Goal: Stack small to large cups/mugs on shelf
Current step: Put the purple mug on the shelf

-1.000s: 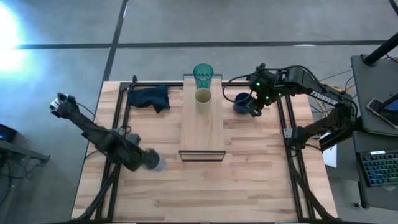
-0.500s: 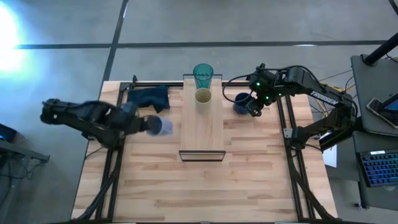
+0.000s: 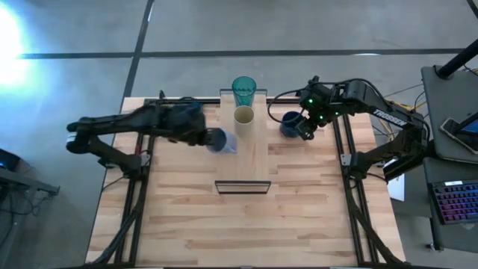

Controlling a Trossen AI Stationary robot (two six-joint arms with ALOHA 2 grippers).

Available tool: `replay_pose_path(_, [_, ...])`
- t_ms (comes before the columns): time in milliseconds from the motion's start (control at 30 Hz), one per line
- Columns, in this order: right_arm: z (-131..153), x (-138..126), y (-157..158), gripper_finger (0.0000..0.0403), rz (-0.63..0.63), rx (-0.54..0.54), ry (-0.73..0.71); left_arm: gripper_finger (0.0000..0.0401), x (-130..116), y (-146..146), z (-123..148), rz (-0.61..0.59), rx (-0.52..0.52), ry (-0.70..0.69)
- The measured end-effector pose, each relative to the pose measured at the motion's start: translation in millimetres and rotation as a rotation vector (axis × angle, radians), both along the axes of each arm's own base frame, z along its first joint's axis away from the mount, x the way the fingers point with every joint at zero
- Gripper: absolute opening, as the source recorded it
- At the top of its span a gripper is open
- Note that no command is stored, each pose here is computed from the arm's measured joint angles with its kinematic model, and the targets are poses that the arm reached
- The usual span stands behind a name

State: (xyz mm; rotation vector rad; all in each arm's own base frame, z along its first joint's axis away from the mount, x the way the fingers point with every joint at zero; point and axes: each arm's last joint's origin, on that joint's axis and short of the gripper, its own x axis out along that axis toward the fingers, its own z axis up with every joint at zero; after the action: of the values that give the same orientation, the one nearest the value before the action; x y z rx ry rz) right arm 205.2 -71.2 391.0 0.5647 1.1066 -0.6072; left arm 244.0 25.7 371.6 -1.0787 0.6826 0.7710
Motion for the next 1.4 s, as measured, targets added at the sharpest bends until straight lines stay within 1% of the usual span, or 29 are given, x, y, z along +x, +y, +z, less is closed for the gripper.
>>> replay_pose_path(167, [1,-2,1,0.0137,0.002,-0.003,-0.007,0.0,31,4,-2,-0.058,-0.007,0.034])
replay_pose_path(233, [2,-3,1,0.0137,0.002,-0.004,-0.009,0.0,40,6,0,-0.08,-0.006,0.035])
replay_pose_path(333, [3,-5,2,0.0137,0.01,-0.006,-0.006,0.0,50,9,4,-0.08,0.001,0.02])
replay_pose_path(500, [3,-5,2,0.0137,0.017,-0.01,-0.009,0.0,62,11,1,-0.093,-0.003,0.034])
replay_pose_path(600, [5,-1,2,0.0137,0.03,-0.017,-0.049,0.0,66,12,-5,-0.102,-0.022,0.061])
replay_pose_path(733, [8,9,9,0.0133,0.128,0.025,-0.155,0.0,69,16,-10,-0.094,-0.031,0.076])
replay_pose_path(833, [9,19,16,0.0118,0.179,0.025,-0.202,0.0,68,20,-11,-0.079,-0.031,0.08])
replay_pose_path(900, [8,27,20,0.0102,0.216,0.024,-0.226,0.0,68,22,-11,-0.071,-0.028,0.081])
replay_pose_path(1033, [9,48,27,0.0054,0.284,0.023,-0.33,0.0,67,24,-11,-0.068,-0.031,0.08])
replay_pose_path(1133, [7,57,31,0.0018,0.309,0.019,-0.358,0.0002,67,24,-11,-0.068,-0.032,0.081])
replay_pose_path(1267, [3,66,34,0.0009,0.327,0.043,-0.366,0.0004,67,24,-11,-0.069,-0.032,0.08])
replay_pose_path(1400, [-1,81,37,0.0009,0.354,0.085,-0.416,0.0005,68,25,-11,-0.072,-0.026,0.067])
